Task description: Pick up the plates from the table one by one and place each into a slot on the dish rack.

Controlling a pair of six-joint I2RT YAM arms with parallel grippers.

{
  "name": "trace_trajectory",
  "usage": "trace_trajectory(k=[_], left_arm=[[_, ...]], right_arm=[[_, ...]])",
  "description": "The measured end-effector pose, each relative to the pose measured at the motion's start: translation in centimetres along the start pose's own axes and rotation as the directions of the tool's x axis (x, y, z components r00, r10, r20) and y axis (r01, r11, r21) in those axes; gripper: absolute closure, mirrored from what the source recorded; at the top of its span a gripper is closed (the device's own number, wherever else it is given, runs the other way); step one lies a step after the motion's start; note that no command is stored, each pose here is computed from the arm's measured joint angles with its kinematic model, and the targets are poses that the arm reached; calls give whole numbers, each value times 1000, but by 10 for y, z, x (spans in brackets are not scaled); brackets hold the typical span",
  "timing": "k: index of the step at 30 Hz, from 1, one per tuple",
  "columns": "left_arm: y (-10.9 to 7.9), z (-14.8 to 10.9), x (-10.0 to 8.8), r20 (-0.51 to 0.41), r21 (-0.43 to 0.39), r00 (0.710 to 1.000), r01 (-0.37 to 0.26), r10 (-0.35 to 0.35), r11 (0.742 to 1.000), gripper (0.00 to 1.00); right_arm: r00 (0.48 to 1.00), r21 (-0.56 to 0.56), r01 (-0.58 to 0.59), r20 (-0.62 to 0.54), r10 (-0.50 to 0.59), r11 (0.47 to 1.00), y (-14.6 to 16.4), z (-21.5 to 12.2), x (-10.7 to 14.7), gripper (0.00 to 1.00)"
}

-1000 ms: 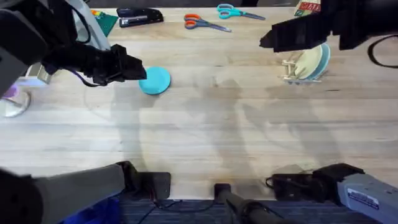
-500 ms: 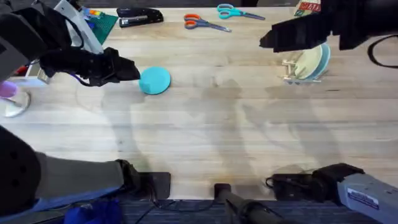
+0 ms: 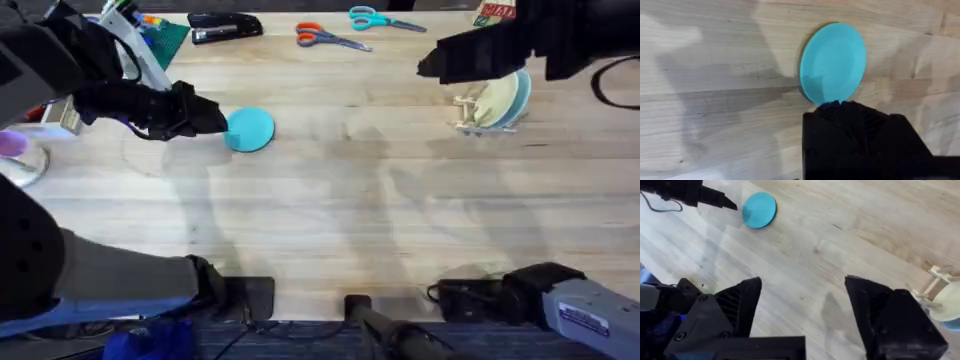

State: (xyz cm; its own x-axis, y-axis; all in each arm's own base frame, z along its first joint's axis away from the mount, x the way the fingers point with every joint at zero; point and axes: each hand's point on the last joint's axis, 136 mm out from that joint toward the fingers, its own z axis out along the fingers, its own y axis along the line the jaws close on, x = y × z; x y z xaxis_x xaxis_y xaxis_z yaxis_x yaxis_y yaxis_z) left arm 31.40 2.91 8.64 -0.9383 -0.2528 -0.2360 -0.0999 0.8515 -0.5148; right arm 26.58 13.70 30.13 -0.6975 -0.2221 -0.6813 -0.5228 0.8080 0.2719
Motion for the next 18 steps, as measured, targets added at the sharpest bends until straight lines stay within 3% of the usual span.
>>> trace_trajectory(k=[18], left_arm=[[1,0,-7,28,-4,999,-18,18,1000,963]], right_arm=[[1000,0,0,0,0,1000,0,0,0,7]])
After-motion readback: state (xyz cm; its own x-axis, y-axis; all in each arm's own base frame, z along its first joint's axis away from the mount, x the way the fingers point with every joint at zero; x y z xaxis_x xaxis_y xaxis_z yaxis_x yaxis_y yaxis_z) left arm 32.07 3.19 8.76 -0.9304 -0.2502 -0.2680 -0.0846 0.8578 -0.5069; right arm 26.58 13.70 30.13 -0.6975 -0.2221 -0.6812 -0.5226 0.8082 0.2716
